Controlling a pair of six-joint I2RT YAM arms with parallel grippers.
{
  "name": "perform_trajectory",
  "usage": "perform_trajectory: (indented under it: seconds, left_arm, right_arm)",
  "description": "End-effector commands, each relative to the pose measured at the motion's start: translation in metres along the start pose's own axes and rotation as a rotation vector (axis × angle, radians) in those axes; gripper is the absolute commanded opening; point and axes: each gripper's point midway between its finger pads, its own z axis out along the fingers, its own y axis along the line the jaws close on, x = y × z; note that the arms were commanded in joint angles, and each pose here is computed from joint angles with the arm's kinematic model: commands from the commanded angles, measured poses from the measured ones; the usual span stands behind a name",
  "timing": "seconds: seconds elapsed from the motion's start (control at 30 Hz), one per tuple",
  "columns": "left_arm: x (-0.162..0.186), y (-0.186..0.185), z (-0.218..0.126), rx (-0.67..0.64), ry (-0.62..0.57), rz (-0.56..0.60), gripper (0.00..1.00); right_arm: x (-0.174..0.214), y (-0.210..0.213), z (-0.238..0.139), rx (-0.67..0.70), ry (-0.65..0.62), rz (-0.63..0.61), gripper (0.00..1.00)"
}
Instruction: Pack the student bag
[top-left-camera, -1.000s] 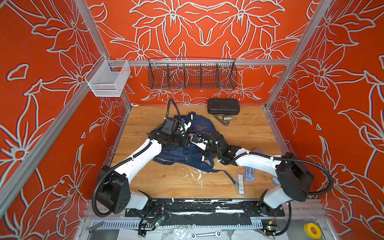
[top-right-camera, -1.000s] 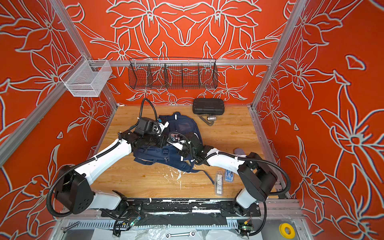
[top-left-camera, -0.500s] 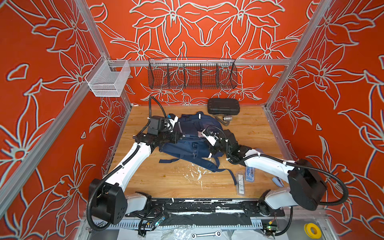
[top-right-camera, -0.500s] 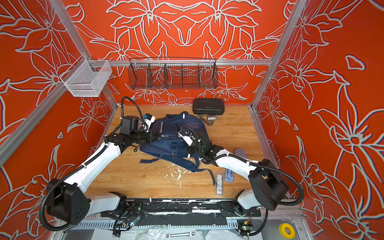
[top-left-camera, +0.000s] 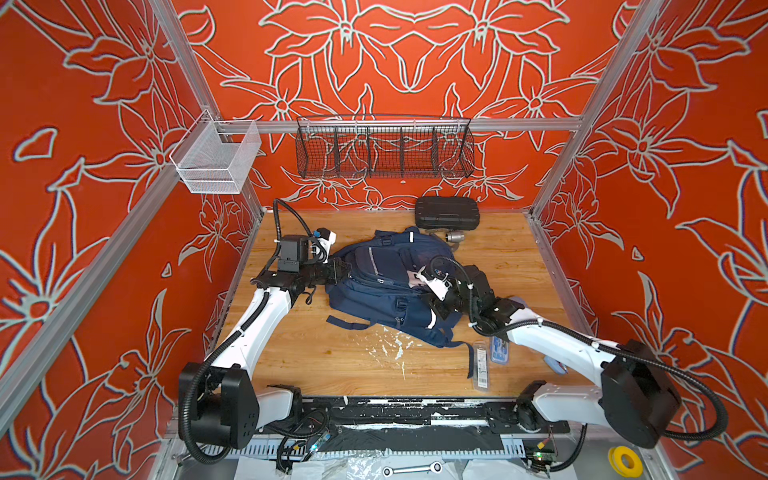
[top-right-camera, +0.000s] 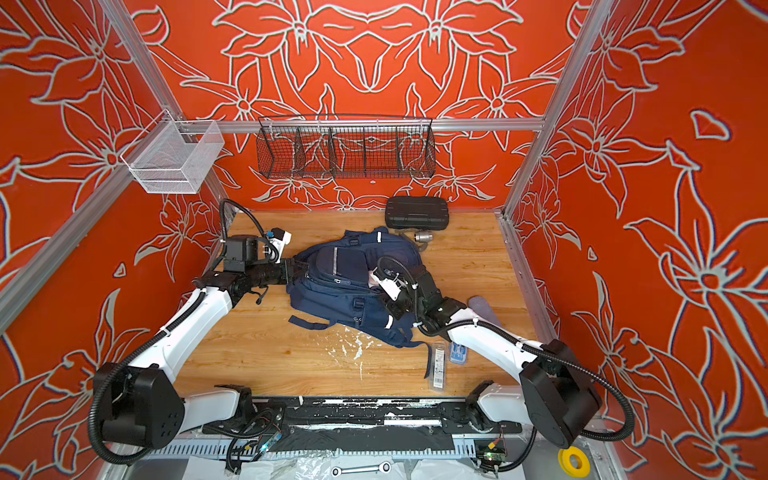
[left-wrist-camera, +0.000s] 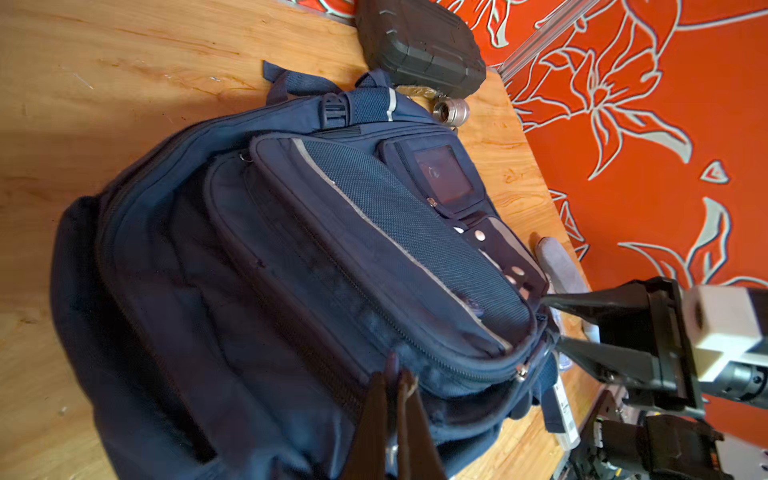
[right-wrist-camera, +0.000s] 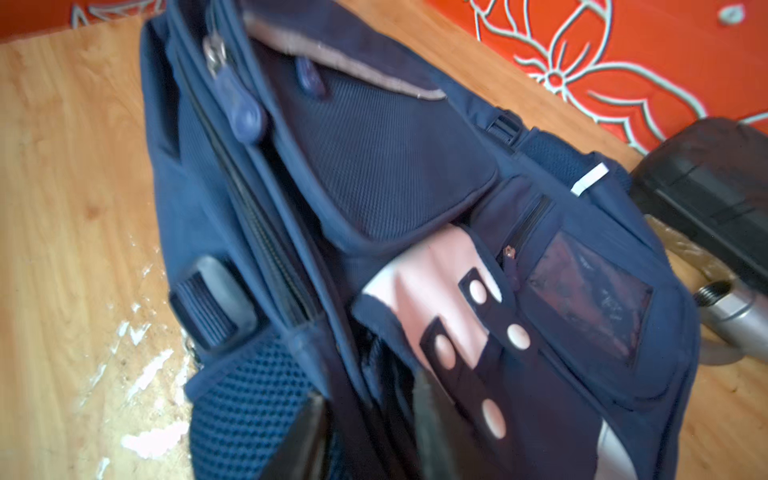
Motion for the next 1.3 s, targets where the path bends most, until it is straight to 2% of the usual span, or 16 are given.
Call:
perform_trajectory:
  seconds: [0.0,0.13,0.3,0.5,0.63,0.7,0.77,0.9,0.93,1.1,1.27]
  left_arm:
    - [-0.021,-0.041,-0.016,0.1,-0.086,0.051,0.0]
    - [-0.023,-0.057,-0.021,0.106,-0.118,0.077,0.0]
    - [-0.025,-0.065,-0.021,0.105,-0.123,0.094,0.0]
    - [-0.027,-0.066,-0.023,0.095,-0.132,0.101,0.0]
    - [-0.029,-0.066,-0.024,0.092,-0.136,0.104,0.0]
    - [-0.03,-0.067,-0.024,0.091,-0.134,0.107,0.0]
    - [-0.03,-0.066,-0.024,0.085,-0.132,0.108,0.0]
    - [-0.03,-0.059,-0.023,0.052,-0.132,0.109,0.0]
    - [-0.029,-0.054,-0.022,0.026,-0.128,0.106,0.0]
    - [-0.029,-0.013,-0.021,-0.091,-0.078,0.049,0.0]
    - [-0.04,0.022,-0.016,-0.118,-0.066,0.043,0.0]
  right_arm:
    - [-0.062,0.014,-0.002,-0.02,-0.132,-0.107,0.51]
    - [-0.103,0.037,0.018,-0.083,-0.133,-0.114,0.57]
    - [-0.125,0.058,0.052,-0.133,-0.081,-0.075,0.6]
    - [-0.118,0.065,0.063,-0.167,-0.068,-0.039,0.62]
    - [-0.101,0.061,0.07,-0.139,0.018,-0.013,0.62]
    - [-0.092,0.054,0.074,-0.103,0.07,0.002,0.56]
    - [-0.091,0.048,0.074,-0.064,0.083,0.017,0.43]
    - [-0.095,0.049,0.07,-0.075,0.07,0.0,0.05]
    - [-0.096,0.05,0.068,-0.08,0.07,-0.007,0.0]
    - [-0.104,0.05,0.05,-0.076,0.022,-0.025,0.0]
    - [-0.102,0.072,0.03,-0.194,-0.037,-0.081,0.0]
